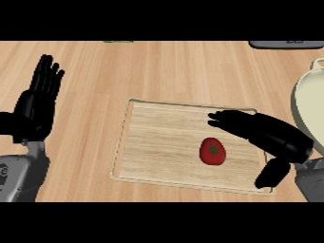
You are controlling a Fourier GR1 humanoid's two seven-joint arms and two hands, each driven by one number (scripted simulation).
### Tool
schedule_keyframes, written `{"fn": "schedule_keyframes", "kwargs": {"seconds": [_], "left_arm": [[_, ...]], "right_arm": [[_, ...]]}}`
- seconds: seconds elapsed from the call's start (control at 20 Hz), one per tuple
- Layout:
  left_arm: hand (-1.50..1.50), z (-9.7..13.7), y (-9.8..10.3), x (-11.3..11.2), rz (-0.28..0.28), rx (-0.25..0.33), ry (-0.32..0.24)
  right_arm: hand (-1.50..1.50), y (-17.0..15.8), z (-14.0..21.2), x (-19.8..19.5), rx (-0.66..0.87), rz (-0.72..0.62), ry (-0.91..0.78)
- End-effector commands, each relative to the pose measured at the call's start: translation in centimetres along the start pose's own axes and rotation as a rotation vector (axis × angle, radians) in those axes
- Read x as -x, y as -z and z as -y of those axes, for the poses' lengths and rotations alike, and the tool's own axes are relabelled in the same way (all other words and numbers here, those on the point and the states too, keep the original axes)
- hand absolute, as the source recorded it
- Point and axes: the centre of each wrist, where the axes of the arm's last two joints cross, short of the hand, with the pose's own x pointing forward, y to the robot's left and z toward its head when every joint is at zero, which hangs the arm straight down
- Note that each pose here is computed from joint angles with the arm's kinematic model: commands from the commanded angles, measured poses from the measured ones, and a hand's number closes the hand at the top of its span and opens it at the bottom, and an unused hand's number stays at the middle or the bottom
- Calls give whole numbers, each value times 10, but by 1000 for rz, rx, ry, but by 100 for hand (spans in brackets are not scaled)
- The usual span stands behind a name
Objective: Pick the tomato from the tray and place it in the pot
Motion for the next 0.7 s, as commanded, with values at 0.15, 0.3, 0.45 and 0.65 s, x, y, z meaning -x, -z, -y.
{"fn": "schedule_keyframes", "kwargs": {"seconds": [0.15,0.3,0.45,0.65], "left_arm": [[0,5,11,-14,-11,8,-5],[0,-21,-6,11,-22,7,-6],[0,-2,4,-13,-7,-3,-12],[0,-16,0,-9,0,15,-14]], "right_arm": [[-150,2,-20,-3,7,-41,-31],[-150,24,-6,-8,4,-98,-68],[-150,27,-41,-5,-8,-113,-69],[-150,58,-54,-7,-1,-89,-50]]}}
